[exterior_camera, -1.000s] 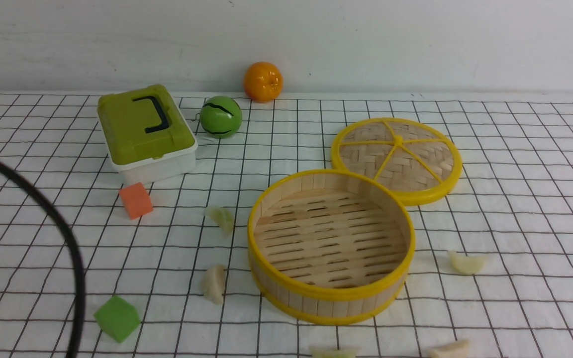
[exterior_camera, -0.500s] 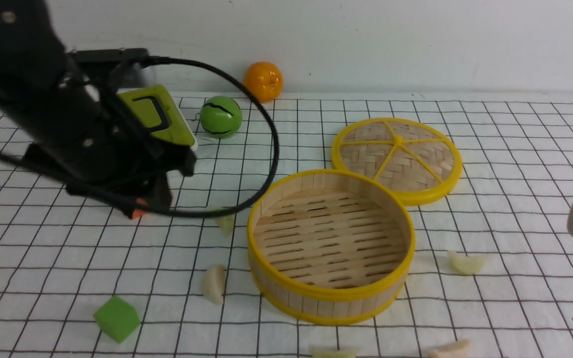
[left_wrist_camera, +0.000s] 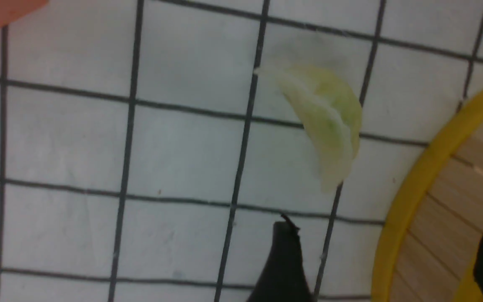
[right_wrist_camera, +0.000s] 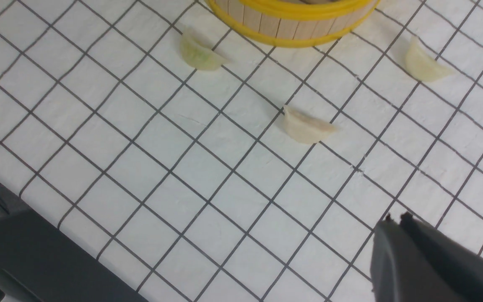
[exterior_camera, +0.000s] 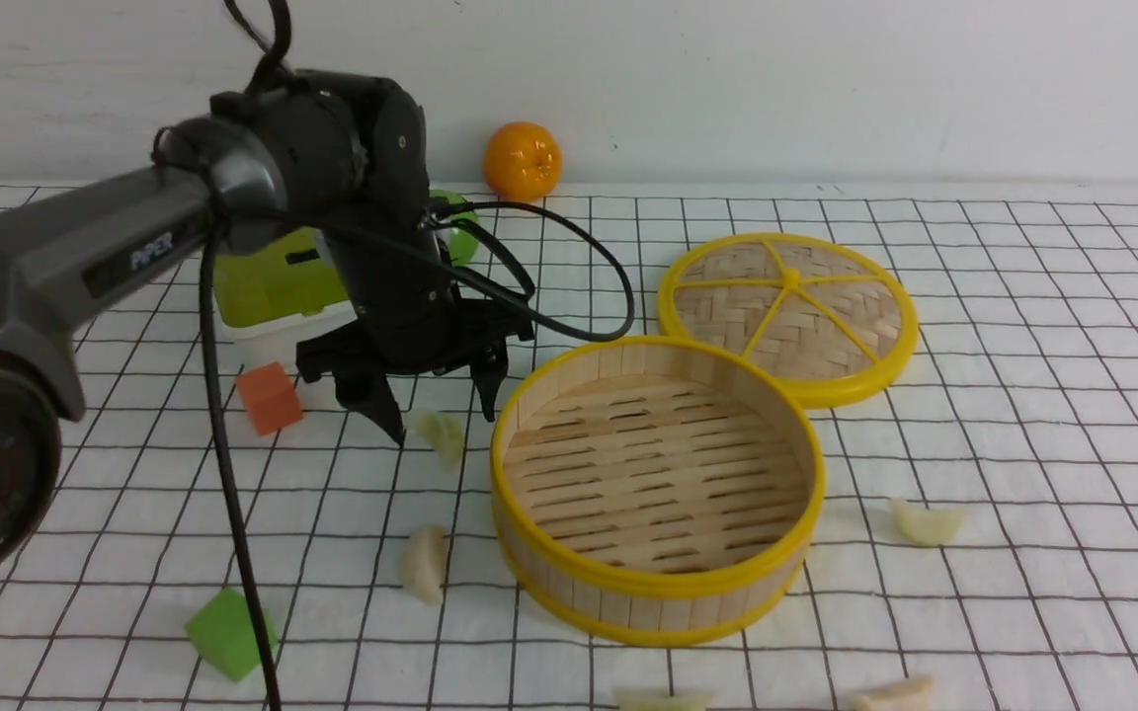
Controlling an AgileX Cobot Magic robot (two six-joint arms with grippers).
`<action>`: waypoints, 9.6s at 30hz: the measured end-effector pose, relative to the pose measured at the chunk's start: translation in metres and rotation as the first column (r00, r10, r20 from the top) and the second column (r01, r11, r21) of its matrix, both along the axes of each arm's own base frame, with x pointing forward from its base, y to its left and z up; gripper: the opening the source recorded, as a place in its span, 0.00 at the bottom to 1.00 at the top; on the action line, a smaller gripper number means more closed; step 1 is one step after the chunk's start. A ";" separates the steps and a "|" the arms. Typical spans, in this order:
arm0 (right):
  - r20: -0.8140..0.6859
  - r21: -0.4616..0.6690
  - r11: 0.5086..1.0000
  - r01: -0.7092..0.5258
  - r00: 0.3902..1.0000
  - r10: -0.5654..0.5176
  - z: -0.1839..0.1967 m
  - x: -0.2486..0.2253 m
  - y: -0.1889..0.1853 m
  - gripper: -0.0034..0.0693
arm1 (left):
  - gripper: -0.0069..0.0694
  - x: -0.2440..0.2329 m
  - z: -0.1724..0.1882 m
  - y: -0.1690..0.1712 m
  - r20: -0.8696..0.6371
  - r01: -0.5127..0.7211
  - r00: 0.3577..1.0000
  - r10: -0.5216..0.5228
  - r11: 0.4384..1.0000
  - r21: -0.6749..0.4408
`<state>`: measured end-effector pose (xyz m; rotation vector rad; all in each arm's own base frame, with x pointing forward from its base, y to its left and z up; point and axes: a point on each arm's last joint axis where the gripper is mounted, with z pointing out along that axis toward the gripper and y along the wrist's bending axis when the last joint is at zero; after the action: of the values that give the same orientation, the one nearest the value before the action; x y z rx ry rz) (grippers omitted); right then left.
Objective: Put the dumplings into the steamer on the table with the white tablecloth.
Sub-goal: 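Reach for and grasp a dumpling on the table with the left gripper, then place the dumpling into the bamboo steamer basket with the left gripper, then reach for and grasp a dumpling on the table with the left gripper, then place the dumpling into the bamboo steamer basket with the left gripper, then reach for and grasp a dumpling on the table with the left gripper, then place the dumpling into the bamboo steamer basket with the left gripper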
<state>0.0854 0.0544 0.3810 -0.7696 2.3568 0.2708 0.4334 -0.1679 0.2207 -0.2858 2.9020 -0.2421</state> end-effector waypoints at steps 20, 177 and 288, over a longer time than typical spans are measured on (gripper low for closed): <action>0.029 -0.009 1.000 0.008 1.000 -0.008 0.002 -0.005 -0.005 0.07 | 0.35 0.019 -0.032 -0.002 0.086 -0.015 0.996 0.012 0.999 0.038; -0.005 0.089 0.996 -0.003 1.000 0.004 -0.028 0.005 0.009 0.19 | 0.68 -0.027 -0.020 -0.102 0.207 0.392 0.905 -0.371 0.918 -0.065; -0.067 0.013 1.000 -0.025 0.997 0.026 -0.033 -0.010 0.000 0.27 | 0.70 -0.059 0.010 -0.061 0.313 0.331 0.898 -0.310 0.944 -0.014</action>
<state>0.0755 0.0542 0.3480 -0.7966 2.4074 0.3269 0.3745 -0.2291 0.2302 0.2106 2.6169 -0.3982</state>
